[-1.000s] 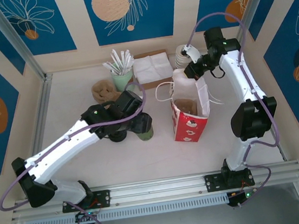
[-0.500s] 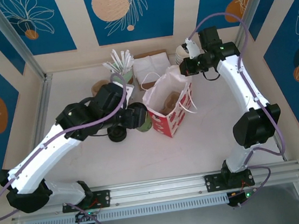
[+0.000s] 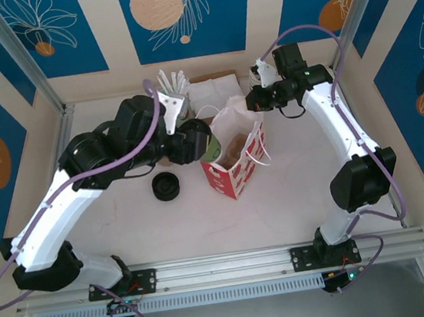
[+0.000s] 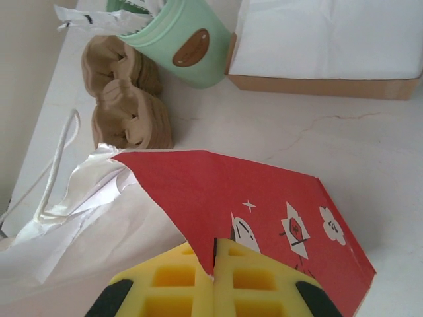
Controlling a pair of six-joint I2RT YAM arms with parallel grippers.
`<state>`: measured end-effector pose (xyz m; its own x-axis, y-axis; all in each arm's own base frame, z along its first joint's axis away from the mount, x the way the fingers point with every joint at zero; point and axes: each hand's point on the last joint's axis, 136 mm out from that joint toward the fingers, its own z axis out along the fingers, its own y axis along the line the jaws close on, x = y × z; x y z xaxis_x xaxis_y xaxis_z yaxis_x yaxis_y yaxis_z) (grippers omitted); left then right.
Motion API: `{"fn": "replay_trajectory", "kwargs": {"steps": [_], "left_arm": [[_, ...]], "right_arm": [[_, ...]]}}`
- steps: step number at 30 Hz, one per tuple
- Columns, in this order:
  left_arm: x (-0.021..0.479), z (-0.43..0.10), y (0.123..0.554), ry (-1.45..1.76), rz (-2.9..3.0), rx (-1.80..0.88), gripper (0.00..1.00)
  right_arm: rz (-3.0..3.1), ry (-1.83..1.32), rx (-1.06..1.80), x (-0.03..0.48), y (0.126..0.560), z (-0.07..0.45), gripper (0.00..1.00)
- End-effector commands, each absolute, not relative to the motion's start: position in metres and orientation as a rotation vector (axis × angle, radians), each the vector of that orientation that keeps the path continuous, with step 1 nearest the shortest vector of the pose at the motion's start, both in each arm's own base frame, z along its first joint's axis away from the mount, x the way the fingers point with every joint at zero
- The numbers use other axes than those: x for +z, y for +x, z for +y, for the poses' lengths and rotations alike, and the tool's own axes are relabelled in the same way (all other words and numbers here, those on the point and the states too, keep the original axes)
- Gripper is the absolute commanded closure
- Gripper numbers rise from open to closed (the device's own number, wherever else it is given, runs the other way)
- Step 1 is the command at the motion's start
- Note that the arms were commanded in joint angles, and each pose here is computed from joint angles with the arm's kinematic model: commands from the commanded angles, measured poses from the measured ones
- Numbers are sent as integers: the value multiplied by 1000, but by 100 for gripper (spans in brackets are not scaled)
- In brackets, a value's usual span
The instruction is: Pack the takeout coffee
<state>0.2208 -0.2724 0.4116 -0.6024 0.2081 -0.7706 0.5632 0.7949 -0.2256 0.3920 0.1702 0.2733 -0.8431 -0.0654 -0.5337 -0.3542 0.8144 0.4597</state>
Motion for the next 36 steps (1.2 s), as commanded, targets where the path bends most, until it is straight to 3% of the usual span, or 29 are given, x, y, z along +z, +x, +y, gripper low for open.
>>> {"fn": "replay_trajectory", "kwargs": {"steps": [1,15,24,36], "left_arm": [[412,-280,235,585,2196,-554,32],[391,-322,281,611,2114,-510,33],[371,-338,288,681,2094,-503,34],[341,-348,282,717,2127,-523,36]], "right_arm": [[2431,-374,861,292,375,181,97],[2382,-344,983,306,371,194,97],[2442,-238,1013,301,373,198,97],[2469,-319,1051,301,349,221,97]]}}
